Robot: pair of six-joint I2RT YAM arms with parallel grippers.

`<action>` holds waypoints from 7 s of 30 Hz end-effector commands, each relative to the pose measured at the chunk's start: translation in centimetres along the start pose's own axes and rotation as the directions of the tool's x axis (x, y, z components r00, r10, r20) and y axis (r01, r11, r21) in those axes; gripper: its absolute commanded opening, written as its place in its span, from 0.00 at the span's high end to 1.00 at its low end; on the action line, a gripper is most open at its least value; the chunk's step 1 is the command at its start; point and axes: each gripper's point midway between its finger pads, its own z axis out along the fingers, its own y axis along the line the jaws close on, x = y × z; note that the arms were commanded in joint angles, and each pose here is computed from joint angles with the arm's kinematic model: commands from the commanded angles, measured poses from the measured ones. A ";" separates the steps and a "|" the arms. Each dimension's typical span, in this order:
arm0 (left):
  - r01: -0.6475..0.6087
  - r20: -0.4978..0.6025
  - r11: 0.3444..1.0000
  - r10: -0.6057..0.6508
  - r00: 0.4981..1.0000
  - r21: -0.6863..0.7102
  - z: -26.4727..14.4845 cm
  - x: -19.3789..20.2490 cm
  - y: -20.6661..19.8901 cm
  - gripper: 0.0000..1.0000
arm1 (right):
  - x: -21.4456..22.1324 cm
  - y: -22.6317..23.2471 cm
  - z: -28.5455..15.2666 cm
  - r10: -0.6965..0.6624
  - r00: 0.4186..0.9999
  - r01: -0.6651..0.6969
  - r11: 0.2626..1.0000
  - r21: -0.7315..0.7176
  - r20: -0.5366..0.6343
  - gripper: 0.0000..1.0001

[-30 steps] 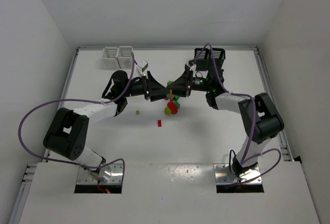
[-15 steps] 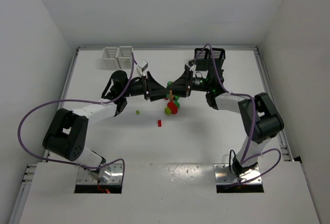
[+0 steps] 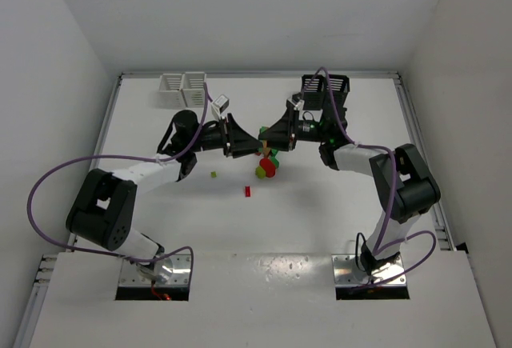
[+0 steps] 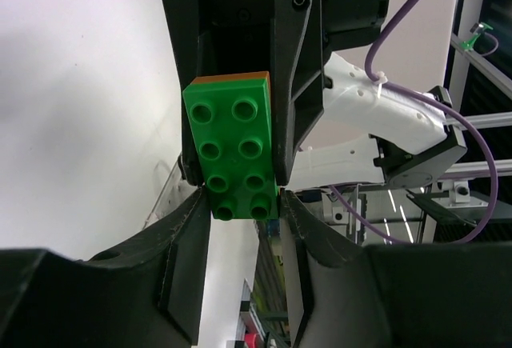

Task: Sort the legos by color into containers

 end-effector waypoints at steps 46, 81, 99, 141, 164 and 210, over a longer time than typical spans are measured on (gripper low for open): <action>-0.082 0.030 0.997 0.082 0.996 0.015 -1.1 -0.5 -0.9 1.00 | 0.2 2.0 -0.3 -0.142 0.990 0.141 0.990 -0.030 -0.028 0.53; -0.107 0.225 0.992 0.121 0.967 -0.072 -5.8 -5.4 0.6 1.00 | 1.4 1.3 -1.9 -0.188 0.981 0.188 0.982 -0.005 -0.042 1.00; -0.476 0.071 0.765 0.556 0.828 -0.434 -5.0 -16.0 -0.7 1.00 | -8.9 -2.9 -9.5 -0.535 0.844 0.421 0.712 0.562 0.046 1.00; -0.633 -0.123 0.606 0.669 0.733 -0.483 2.3 -14.7 2.3 1.00 | -36.7 -6.0 -24.3 -0.875 0.464 0.143 0.229 0.963 0.140 0.98; -0.637 -0.125 0.630 0.660 0.741 -0.444 3.3 -14.7 2.5 1.00 | -36.1 -5.4 -22.0 -0.862 0.488 0.232 0.278 0.932 0.135 0.37; -0.896 -0.372 0.247 0.844 0.386 -0.369 4.5 -6.6 2.6 1.00 | -6.8 -4.7 -2.6 -0.187 0.962 0.234 0.940 0.247 -0.200 0.65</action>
